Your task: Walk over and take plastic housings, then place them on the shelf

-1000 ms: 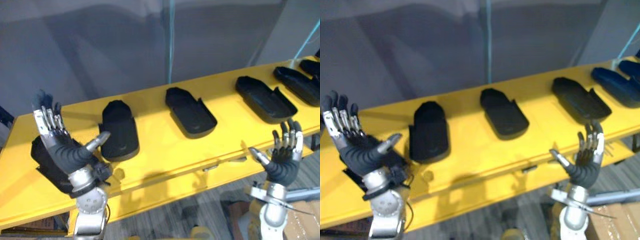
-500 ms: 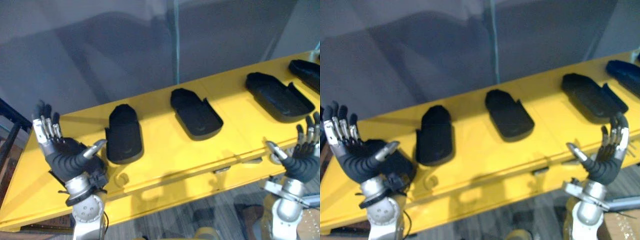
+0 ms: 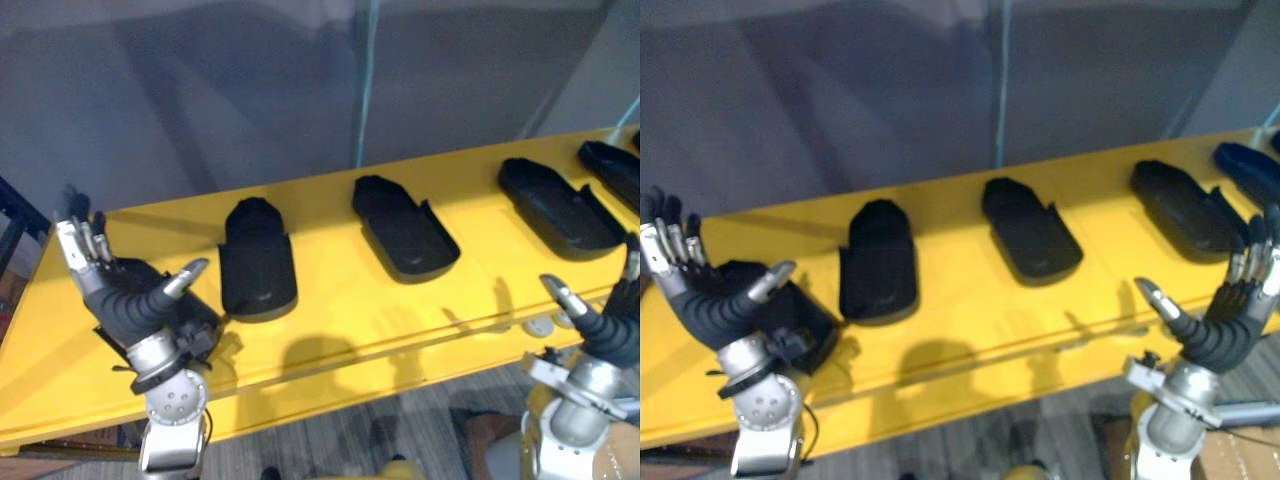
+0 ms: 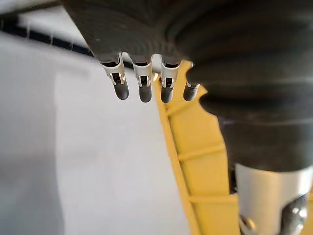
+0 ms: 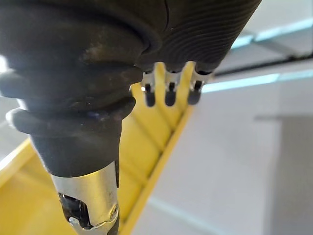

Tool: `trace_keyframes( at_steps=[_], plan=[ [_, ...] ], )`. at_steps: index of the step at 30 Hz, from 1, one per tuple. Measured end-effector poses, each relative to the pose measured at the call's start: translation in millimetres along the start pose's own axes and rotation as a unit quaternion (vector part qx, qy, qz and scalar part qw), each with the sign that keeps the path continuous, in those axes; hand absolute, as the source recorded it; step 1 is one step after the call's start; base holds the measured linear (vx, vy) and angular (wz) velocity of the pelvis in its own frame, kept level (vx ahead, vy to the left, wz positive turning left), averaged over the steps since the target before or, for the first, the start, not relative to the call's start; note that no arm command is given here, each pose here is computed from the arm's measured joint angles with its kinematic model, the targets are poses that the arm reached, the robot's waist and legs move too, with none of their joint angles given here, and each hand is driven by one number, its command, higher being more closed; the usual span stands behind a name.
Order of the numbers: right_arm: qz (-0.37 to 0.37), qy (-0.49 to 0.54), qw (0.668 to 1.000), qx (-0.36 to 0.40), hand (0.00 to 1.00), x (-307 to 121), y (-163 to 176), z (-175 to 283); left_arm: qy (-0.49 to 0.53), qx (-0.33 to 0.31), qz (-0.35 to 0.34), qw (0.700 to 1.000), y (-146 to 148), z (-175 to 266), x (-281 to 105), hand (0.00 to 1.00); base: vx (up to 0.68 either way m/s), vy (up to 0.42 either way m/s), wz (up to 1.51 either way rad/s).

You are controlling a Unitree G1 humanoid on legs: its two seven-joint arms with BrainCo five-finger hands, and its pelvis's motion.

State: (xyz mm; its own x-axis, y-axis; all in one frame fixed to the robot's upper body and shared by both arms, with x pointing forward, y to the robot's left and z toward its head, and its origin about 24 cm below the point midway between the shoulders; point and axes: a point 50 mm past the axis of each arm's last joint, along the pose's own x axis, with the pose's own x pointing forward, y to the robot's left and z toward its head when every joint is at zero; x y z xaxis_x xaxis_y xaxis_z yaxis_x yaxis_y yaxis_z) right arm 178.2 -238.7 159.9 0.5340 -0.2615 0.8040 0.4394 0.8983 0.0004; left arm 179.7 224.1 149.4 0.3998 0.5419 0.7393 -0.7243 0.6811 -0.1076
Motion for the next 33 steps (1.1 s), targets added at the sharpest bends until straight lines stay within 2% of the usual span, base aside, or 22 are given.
trace_keyframes(
  at_steps=[2, 6, 11, 14, 16, 19, 21, 23, 24, 25, 26, 27, 30, 32, 33],
  plan=[
    [0.021, -0.028, 0.999, 0.008, 0.00, 9.8, 5.3, 3.8, -0.024, 0.064, 0.059, 0.996, 23.8, -2.9, 7.8, 0.00, -0.03, -0.010, 0.39],
    [0.048, -0.055, 0.997, 0.032, 0.00, 21.6, 19.4, 7.5, -0.057, 0.137, 0.155, 0.977, 63.4, -2.0, 17.5, 0.00, -0.05, -0.005, 0.33],
    [0.094, -0.051, 0.994, 0.035, 0.00, 30.9, 30.3, 5.8, -0.067, 0.201, 0.186, 0.959, 81.5, -0.9, 15.9, 0.00, -0.04, -0.007, 0.29],
    [0.128, -0.046, 0.990, 0.042, 0.00, 29.8, 38.1, 4.4, -0.032, 0.254, 0.218, 0.942, 98.4, -11.7, 15.5, 0.00, -0.04, -0.005, -0.02],
    [0.150, -0.044, 0.987, 0.043, 0.00, 30.1, 42.5, 2.9, 0.035, 0.294, 0.231, 0.927, 114.4, -33.2, 7.4, 0.00, -0.04, -0.013, -0.08],
    [0.183, -0.052, 0.981, 0.040, 0.00, 35.8, 47.7, 0.7, 0.156, 0.333, 0.212, 0.905, 128.2, -70.0, -14.3, 0.00, -0.03, -0.012, -0.04],
    [0.220, -0.065, 0.973, 0.040, 0.00, 39.7, 54.4, 2.2, 0.253, 0.362, 0.183, 0.878, 140.5, -97.8, -36.7, 0.00, -0.01, -0.006, -0.02],
    [0.278, -0.085, 0.956, 0.046, 0.00, 43.3, 67.6, 6.8, 0.369, 0.386, 0.177, 0.827, 163.0, -124.1, -74.3, 0.00, 0.01, -0.023, -0.04],
    [0.293, -0.091, 0.950, 0.050, 0.00, 44.5, 72.4, 8.3, 0.396, 0.389, 0.180, 0.812, 168.8, -128.6, -84.6, 0.00, 0.02, -0.032, -0.02],
    [0.326, -0.105, 0.938, 0.058, 0.00, 47.0, 83.3, 11.6, 0.443, 0.400, 0.193, 0.779, 181.2, -134.1, -106.2, 0.00, 0.01, -0.033, -0.01],
    [0.354, -0.120, 0.925, 0.069, 0.00, 49.8, 95.3, 15.3, 0.481, 0.405, 0.213, 0.748, 193.9, -135.6, -125.8, 0.00, 0.01, -0.032, -0.01],
    [0.367, -0.127, 0.918, 0.074, 0.00, 51.1, 101.6, 16.5, 0.499, 0.405, 0.225, 0.732, 200.4, -135.3, -134.9, 0.00, 0.00, -0.032, -0.01],
    [0.440, -0.151, 0.880, 0.093, 0.00, 53.3, 136.4, 22.7, 0.572, 0.395, 0.285, 0.660, 227.5, -127.8, -178.3, 0.00, -0.03, -0.032, 0.00],
    [0.483, -0.159, 0.857, 0.090, 0.00, 51.1, 157.2, 24.2, 0.618, 0.368, 0.290, 0.631, 231.8, -124.7, -202.3, 0.00, -0.05, -0.025, 0.01],
    [0.494, -0.158, 0.850, 0.092, 0.00, 49.6, 162.7, 24.3, 0.628, 0.360, 0.287, 0.627, 232.2, -124.0, -207.2, 0.00, -0.03, -0.029, 0.02]
  ],
)
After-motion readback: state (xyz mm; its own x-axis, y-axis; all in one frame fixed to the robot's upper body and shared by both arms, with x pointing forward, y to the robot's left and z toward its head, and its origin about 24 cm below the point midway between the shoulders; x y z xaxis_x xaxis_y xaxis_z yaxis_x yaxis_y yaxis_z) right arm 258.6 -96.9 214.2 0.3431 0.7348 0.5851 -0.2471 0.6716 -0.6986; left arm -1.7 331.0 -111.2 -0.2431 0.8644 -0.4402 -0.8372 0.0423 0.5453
